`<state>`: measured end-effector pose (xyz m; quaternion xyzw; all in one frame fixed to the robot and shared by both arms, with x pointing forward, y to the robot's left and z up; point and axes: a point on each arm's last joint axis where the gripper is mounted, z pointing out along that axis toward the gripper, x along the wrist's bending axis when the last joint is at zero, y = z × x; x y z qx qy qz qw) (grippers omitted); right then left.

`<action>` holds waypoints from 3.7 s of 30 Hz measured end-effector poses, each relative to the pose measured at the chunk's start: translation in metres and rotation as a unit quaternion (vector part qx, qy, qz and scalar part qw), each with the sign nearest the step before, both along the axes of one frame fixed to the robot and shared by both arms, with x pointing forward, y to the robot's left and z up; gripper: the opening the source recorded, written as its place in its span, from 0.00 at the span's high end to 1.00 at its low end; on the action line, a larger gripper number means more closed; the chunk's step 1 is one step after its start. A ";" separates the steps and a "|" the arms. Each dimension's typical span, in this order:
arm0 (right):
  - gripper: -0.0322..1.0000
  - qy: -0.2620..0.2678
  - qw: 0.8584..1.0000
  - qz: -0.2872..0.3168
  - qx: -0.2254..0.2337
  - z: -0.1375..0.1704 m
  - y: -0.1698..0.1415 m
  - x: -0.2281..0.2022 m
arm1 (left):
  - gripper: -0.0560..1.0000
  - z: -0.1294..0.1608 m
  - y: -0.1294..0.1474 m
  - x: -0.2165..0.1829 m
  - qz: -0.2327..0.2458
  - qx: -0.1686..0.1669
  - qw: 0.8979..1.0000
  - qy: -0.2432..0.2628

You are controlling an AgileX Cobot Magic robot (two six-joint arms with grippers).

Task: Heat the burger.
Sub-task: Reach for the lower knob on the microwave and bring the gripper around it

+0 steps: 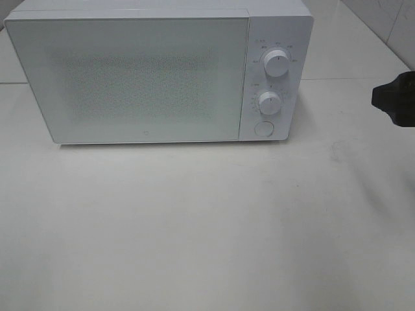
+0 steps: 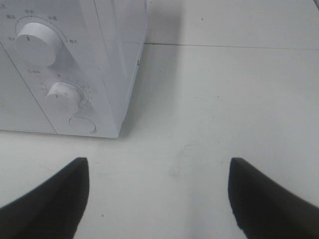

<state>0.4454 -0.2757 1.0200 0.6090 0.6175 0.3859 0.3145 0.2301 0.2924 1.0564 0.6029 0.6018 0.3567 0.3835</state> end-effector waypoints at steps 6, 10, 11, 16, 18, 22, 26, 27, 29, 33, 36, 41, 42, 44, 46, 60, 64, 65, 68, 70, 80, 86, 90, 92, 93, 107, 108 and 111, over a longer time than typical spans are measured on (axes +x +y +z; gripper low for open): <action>0.24 -0.017 1.000 0.003 0.004 -0.011 0.003 0.017 | 0.01 0.000 0.000 0.000 0.000 0.000 1.000 0.000; 0.24 -0.030 0.999 0.009 0.006 -0.016 0.006 0.025 | 0.01 0.000 0.000 0.000 0.000 0.000 1.000 0.000; 0.24 -0.041 0.999 0.019 0.007 -0.019 0.010 0.030 | 0.01 0.000 0.000 0.000 0.000 0.000 1.000 0.000; 0.24 -0.054 0.997 0.046 0.001 -0.030 0.024 0.040 | 0.01 0.000 0.000 0.000 0.000 0.000 1.000 0.000; 0.24 -0.057 0.997 0.049 0.001 -0.033 0.026 0.042 | 0.01 0.000 0.000 0.000 0.000 0.000 1.000 0.000; 0.24 -0.062 0.996 0.063 -0.014 -0.045 0.041 0.048 | 0.01 0.000 0.000 0.000 0.000 0.000 1.000 0.000; 0.24 -0.067 0.995 0.068 -0.027 -0.052 0.050 0.051 | 0.01 0.000 0.000 0.000 0.000 0.000 1.000 0.000; 0.24 -0.074 0.994 0.070 -0.033 -0.055 0.057 0.052 | 0.01 0.000 0.000 0.000 0.000 0.000 1.000 0.000; 0.24 -0.079 0.994 0.071 -0.037 -0.057 0.060 0.052 | 0.01 0.000 0.000 0.000 0.000 0.000 1.000 0.000; 0.24 -0.102 0.992 0.060 -0.048 -0.066 0.078 0.052 | 0.01 0.000 0.000 0.000 0.000 0.000 1.000 0.000; 0.24 -0.116 0.991 0.041 -0.046 -0.070 0.085 0.051 | 0.01 0.000 0.000 0.000 0.000 0.000 1.000 0.000; 0.24 -0.124 0.991 0.019 -0.047 -0.082 0.097 0.048 | 0.01 0.000 0.000 0.000 0.000 0.000 1.000 0.000; 0.24 -0.124 0.991 0.019 -0.047 -0.082 0.097 0.048 | 0.01 0.000 0.000 0.000 0.000 0.000 1.000 0.000; 0.24 -0.130 0.990 0.016 -0.051 -0.088 0.104 0.046 | 0.01 0.000 0.000 0.000 0.000 0.000 1.000 0.000; 0.24 -0.130 0.990 0.014 -0.053 -0.092 0.108 0.044 | 0.01 0.000 0.000 0.000 0.000 0.000 1.000 0.000; 0.24 -0.144 0.987 -0.029 -0.066 -0.110 0.122 0.042 | 0.01 0.000 0.000 0.000 0.000 0.000 1.000 0.000; 0.24 -0.149 0.986 -0.031 -0.062 -0.111 0.129 0.049 | 0.01 0.000 0.000 0.000 0.000 0.000 1.000 0.000; 0.24 -0.150 0.986 -0.031 -0.061 -0.112 0.130 0.051 | 0.01 0.000 0.000 0.000 0.000 0.000 1.000 0.000; 0.24 -0.156 0.986 -0.033 -0.058 -0.112 0.136 0.058 | 0.01 0.000 0.000 0.000 0.000 0.000 1.000 0.000; 0.24 -0.158 0.985 -0.033 -0.056 -0.112 0.138 0.059 | 0.01 0.000 0.000 0.000 0.000 0.000 1.000 0.000; 0.24 -0.166 0.984 -0.036 -0.051 -0.118 0.150 0.073 | 0.01 0.000 0.000 0.000 0.000 0.000 1.000 0.000; 0.24 -0.165 0.985 -0.040 -0.041 -0.124 0.156 0.080 | 0.01 0.000 0.000 0.000 0.000 0.000 1.000 0.000; 0.24 -0.169 0.984 -0.047 -0.036 -0.124 0.157 0.088 | 0.01 0.000 0.000 0.000 0.000 0.000 1.000 0.000; 0.24 -0.171 0.983 -0.054 -0.034 -0.123 0.156 0.093 | 0.01 0.000 0.000 0.000 0.000 0.000 1.000 0.000; 0.24 -0.171 0.983 -0.054 -0.034 -0.123 0.156 0.093 | 0.01 0.000 0.000 0.000 0.000 0.000 1.000 0.000; 0.24 -0.160 0.984 -0.068 -0.033 -0.132 0.153 0.108 | 0.01 0.000 0.000 0.000 0.000 0.000 1.000 0.000; 0.24 -0.160 0.984 -0.070 -0.031 -0.132 0.153 0.108 | 0.01 0.000 0.000 0.000 0.000 0.000 1.000 0.000; 0.24 -0.161 0.983 -0.080 -0.024 -0.131 0.149 0.112 | 0.01 0.000 0.000 0.000 0.000 0.000 1.000 0.000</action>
